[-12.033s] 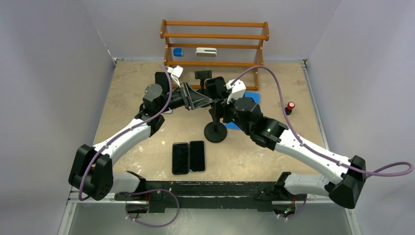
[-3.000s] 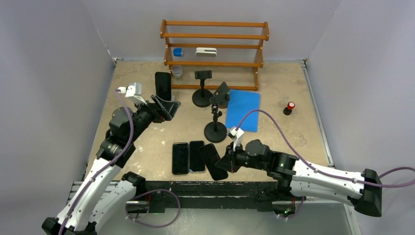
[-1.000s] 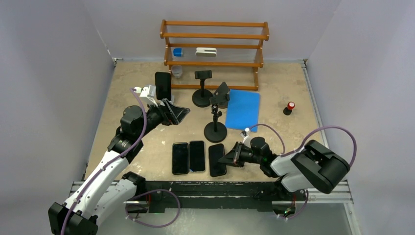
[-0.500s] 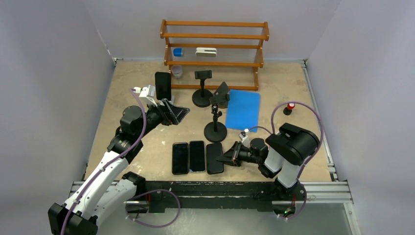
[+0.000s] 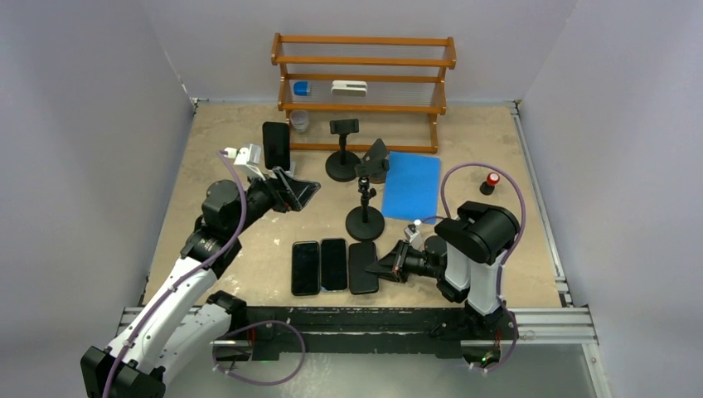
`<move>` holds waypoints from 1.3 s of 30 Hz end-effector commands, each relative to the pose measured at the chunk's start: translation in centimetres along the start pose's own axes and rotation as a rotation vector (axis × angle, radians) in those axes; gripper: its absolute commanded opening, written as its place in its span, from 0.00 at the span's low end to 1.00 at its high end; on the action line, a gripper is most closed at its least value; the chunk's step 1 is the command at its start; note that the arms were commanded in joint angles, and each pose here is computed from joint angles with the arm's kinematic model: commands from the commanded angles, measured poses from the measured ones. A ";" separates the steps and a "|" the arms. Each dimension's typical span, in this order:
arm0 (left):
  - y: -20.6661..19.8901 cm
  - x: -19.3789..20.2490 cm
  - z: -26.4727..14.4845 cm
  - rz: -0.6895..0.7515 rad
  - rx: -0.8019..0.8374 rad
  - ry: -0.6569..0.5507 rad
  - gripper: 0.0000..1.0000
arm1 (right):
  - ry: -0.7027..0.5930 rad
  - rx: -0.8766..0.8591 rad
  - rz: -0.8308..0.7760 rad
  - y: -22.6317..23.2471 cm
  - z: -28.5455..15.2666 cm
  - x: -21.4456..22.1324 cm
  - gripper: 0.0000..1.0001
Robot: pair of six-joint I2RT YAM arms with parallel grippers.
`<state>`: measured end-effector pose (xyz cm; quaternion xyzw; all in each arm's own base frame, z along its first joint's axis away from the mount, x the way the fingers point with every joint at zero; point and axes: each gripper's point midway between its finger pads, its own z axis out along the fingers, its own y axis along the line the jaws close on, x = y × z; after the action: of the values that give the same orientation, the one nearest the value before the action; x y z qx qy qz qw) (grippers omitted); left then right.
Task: Remove the phone from the phone stand
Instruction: Place the phone at the center of the board.
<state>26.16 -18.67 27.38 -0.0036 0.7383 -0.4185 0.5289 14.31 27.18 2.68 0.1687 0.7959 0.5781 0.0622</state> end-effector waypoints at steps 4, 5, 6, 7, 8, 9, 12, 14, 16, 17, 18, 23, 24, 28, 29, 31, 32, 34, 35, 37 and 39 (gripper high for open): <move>-1.0 -1.2 -0.2 0.024 0.035 -0.048 0.79 | -0.086 0.013 -0.149 1.0 0.8 -2.2 0.00; -1.0 -1.2 -0.2 0.024 0.036 -0.047 0.79 | -0.089 0.037 -0.176 0.8 1.0 -2.5 0.00; -1.0 -1.2 -0.2 0.023 0.036 -0.047 0.79 | -0.095 0.067 -0.196 0.6 1.2 -2.9 0.00; -1.0 -1.2 -0.2 0.024 0.037 -0.047 0.79 | -0.107 0.088 -0.223 0.5 1.3 -3.3 0.01; -1.1 -1.2 -0.2 0.024 0.037 -0.046 0.79 | -0.111 0.101 -0.236 0.4 1.3 -3.5 0.03; -1.1 -1.2 -0.2 0.024 0.038 -0.046 0.79 | -0.104 0.111 -0.238 0.3 1.3 -3.4 0.04; -1.1 -1.2 -0.2 0.023 0.038 -0.047 0.79 | -0.084 0.125 -0.230 -0.4 1.3 -3.1 0.07; -1.1 -1.2 -0.2 0.024 0.037 -0.047 0.79 | -0.071 0.124 -0.216 -0.7 1.2 -2.7 0.10; -1.1 -1.2 -0.2 0.023 0.038 -0.044 0.79 | -0.066 0.122 -0.199 -1.0 0.9 -2.4 0.14; -1.1 -1.2 -0.2 0.022 0.038 -0.044 0.79 | -0.065 0.121 -0.197 -1.1 0.9 -2.3 0.17; -1.1 -1.2 -0.2 0.022 0.040 -0.044 0.79 | -0.063 0.123 -0.196 -1.3 0.8 -2.2 0.22; -1.1 -1.0 -0.1 0.020 0.042 -0.039 0.79 | -0.077 0.133 -0.194 -1.5 0.3 -2.1 0.40; -1.2 -1.1 -0.2 0.020 0.043 -0.040 0.79 | -0.083 0.138 -0.195 -1.6 0.2 -2.2 0.41; -1.2 -1.2 -0.2 0.021 0.045 -0.043 0.79 | -0.092 0.147 -0.210 -1.6 0.1 -2.3 0.44; -1.2 -1.1 -0.2 0.021 0.045 -0.042 0.79 | -0.092 0.148 -0.210 -1.6 0.0 -2.3 0.44; -1.2 -1.1 -0.2 0.019 0.045 -0.041 0.79 | -0.094 0.146 -0.214 -1.6 -0.1 -2.3 0.41; -1.2 -1.1 -0.2 0.019 0.045 -0.040 0.79 | -0.096 0.146 -0.216 -1.6 -0.1 -2.3 0.38; -1.3 -1.1 -0.3 0.020 0.048 -0.041 0.79 | -0.097 0.146 -0.222 -1.6 -0.2 -2.2 0.29; -1.3 -1.1 -0.3 0.020 0.048 -0.041 0.79 | -0.097 0.147 -0.225 -1.6 -0.3 -2.2 0.26; -1.3 -1.1 -0.3 0.018 0.050 -0.041 0.79 | -0.095 0.148 -0.230 -1.6 -0.4 -2.1 0.20; -1.4 -1.2 -0.3 0.019 0.050 -0.043 0.79 | -0.093 0.150 -0.233 -1.7 -0.6 -2.0 0.17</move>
<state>26.14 -18.65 27.42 -0.0039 0.7380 -0.4185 0.5294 16.04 26.32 1.90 0.1088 0.8372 0.5158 0.1461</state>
